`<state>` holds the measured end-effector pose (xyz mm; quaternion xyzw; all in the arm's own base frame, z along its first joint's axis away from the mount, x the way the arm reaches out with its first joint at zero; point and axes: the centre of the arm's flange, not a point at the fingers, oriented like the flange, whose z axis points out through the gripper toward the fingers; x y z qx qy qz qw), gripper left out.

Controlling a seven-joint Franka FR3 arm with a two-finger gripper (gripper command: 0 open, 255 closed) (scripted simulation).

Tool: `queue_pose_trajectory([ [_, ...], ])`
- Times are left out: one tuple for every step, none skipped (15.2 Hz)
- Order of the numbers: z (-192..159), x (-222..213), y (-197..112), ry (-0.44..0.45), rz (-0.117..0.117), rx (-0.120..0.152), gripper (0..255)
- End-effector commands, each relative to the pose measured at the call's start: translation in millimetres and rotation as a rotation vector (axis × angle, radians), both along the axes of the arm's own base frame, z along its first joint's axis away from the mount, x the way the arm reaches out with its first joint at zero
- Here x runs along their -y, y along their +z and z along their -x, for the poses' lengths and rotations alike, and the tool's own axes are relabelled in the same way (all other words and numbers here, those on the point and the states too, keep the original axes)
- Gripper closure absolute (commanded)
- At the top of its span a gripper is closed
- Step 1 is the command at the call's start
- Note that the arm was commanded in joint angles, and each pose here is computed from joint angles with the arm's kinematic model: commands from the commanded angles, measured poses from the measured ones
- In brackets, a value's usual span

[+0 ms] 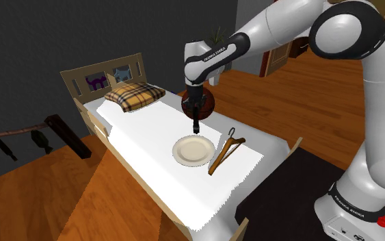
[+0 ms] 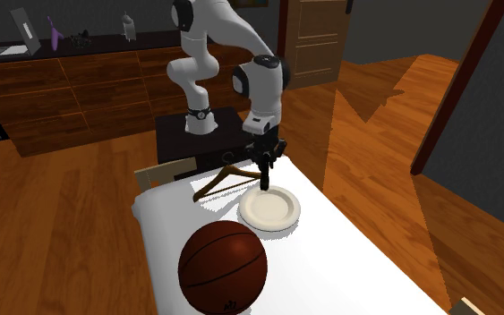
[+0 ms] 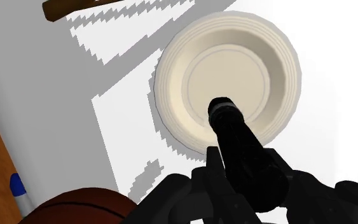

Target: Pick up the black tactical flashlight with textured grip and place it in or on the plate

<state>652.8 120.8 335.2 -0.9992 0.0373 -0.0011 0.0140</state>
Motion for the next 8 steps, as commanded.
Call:
queue_pose_trajectory([
  [8.0, -23.6, 6.0, -0.001, 0.0, 0.0, 255],
  [9.9, -32.0, 8.0, -0.001, 0.0, 0.0, 255],
  [9.9, -32.0, 2.7, -0.001, 0.0, 0.0, 255],
  [10.0, -31.9, -2.6, -0.001, 0.0, 0.0, 255],
  [10.0, -32.0, -7.9, -0.001, 0.0, 0.0, 255],
  [10.0, -31.9, -13.1, -0.001, 0.0, 0.0, 255],
  [9.9, -32.0, -18.4, -0.001, 0.0, 0.0, 255],
  [10.0, -31.9, -23.7, -0.001, 0.0, 0.0, 255],
])
